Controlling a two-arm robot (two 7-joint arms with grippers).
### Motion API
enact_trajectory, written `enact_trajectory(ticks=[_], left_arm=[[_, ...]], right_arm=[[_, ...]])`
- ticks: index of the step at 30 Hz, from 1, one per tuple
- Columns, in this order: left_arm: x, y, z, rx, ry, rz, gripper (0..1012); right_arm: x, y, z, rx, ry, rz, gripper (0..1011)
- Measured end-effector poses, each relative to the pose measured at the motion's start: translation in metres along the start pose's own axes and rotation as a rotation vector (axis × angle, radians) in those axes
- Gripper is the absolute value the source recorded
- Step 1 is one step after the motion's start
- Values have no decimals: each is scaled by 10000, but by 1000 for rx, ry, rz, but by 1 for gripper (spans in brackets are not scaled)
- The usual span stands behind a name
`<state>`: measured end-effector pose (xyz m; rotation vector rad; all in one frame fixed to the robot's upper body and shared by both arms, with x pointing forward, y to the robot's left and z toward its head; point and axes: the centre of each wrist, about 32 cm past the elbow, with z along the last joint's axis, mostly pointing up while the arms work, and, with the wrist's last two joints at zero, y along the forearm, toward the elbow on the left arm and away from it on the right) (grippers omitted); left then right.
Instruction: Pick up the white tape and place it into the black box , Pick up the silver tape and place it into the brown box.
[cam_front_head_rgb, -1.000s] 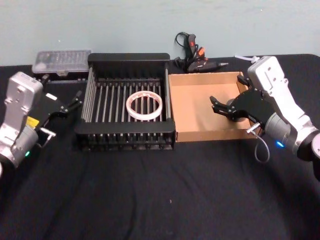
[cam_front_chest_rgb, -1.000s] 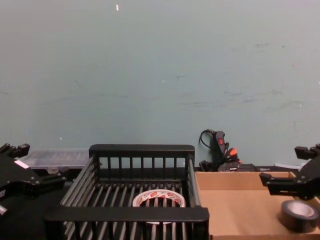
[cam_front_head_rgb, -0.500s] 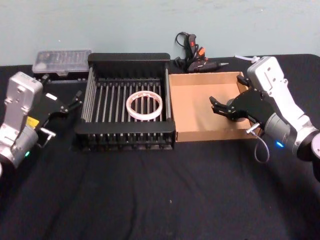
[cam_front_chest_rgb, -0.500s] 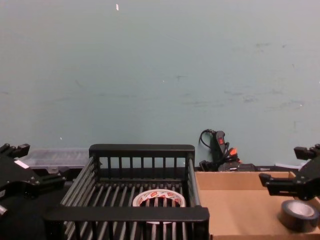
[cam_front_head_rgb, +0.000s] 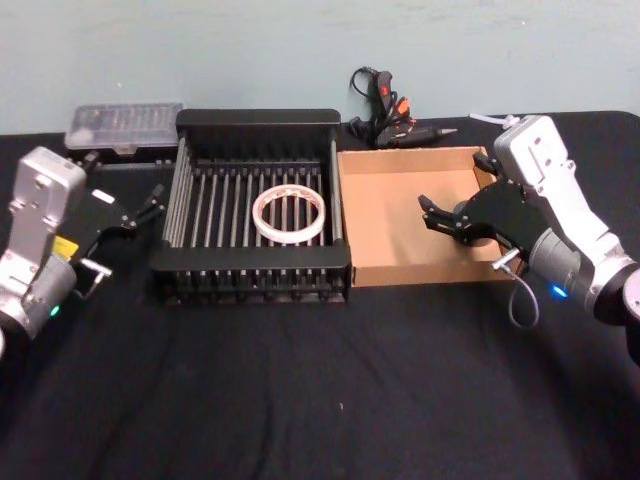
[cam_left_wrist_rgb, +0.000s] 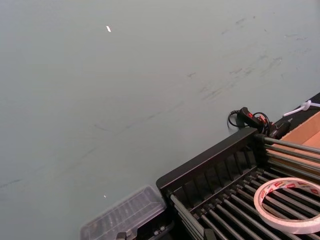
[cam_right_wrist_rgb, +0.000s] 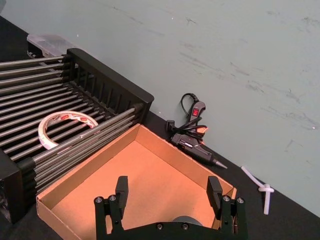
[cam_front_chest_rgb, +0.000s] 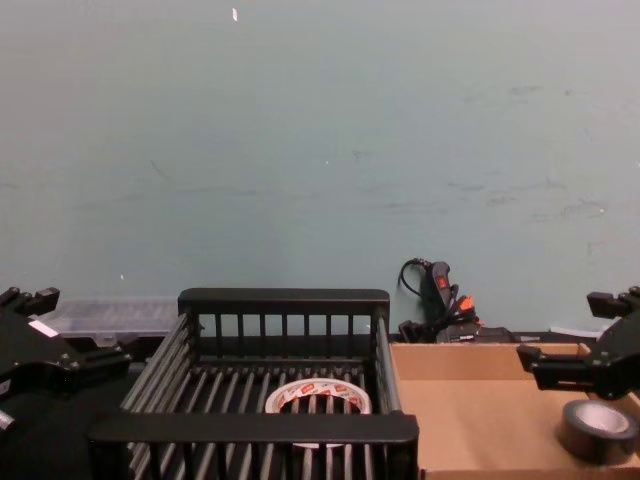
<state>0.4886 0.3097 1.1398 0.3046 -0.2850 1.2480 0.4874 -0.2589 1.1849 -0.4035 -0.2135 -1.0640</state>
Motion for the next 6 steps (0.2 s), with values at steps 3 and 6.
enact_trajectory(ticks=[3,6], left_arm=[[0,0,0,0,0,0,1001],[0,0,0,0,0,0,1002]], right_arm=[[0,0,0,0,0,0,1002],[0,0,0,0,0,0,1002]])
